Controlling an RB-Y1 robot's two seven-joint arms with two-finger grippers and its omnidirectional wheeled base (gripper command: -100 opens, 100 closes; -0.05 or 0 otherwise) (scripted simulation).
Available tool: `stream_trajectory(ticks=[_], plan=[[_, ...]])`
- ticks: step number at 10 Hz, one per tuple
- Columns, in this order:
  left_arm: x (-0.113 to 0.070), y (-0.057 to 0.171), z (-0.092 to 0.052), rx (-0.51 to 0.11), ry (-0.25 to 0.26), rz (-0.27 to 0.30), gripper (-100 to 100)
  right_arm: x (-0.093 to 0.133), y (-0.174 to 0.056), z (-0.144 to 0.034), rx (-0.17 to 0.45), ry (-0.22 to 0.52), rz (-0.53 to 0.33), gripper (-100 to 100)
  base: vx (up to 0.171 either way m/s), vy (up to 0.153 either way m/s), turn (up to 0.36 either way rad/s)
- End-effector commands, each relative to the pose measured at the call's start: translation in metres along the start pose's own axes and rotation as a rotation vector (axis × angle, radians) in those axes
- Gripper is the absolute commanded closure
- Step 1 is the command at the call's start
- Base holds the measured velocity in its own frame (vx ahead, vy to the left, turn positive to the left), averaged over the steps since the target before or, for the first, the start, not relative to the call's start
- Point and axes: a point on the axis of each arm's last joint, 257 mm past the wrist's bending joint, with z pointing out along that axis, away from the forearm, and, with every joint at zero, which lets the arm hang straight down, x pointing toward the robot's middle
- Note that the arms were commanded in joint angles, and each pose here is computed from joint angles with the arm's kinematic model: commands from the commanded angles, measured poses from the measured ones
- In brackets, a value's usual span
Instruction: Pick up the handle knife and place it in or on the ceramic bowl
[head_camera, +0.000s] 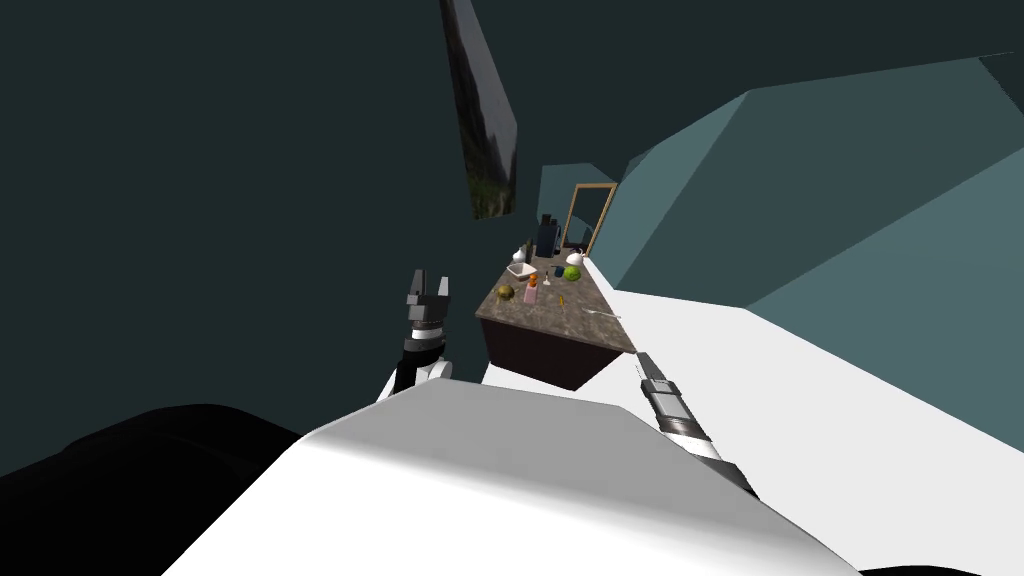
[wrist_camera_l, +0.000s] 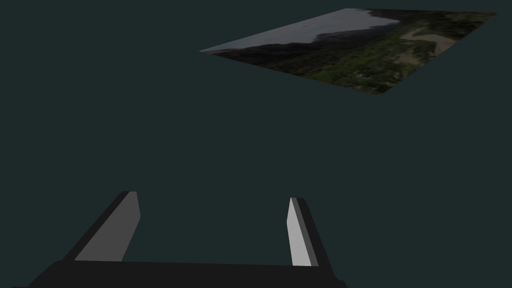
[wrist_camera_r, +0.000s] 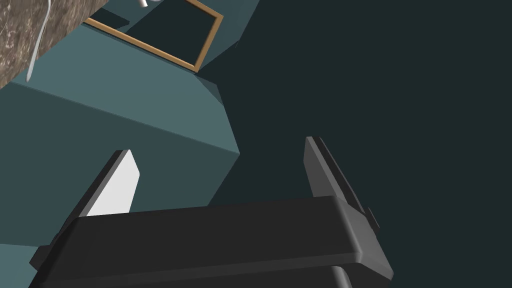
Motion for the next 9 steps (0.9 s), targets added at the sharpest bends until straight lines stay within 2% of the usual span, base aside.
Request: stream_trajectory(ticks=[1, 4, 9], plan=[[0.0, 0.0, 0.0, 0.0, 0.0, 0.0, 0, 0.0, 0.0, 0.0, 0.0, 0.0, 0.0, -100, -0.004, -0.006, -0.017], [0.0, 0.0, 0.0, 0.0, 0.0, 0.0, 0, 0.009, -0.004, 0.018, -0.052, 0.071, -0.055, -100, 0.016, -0.031, 0.103], [0.0, 0.0, 0.0, 0.0, 0.0, 0.0, 0, 0.013, -0.005, 0.024, -0.071, 0.098, -0.079, -100, 0.003, -0.021, 0.037]])
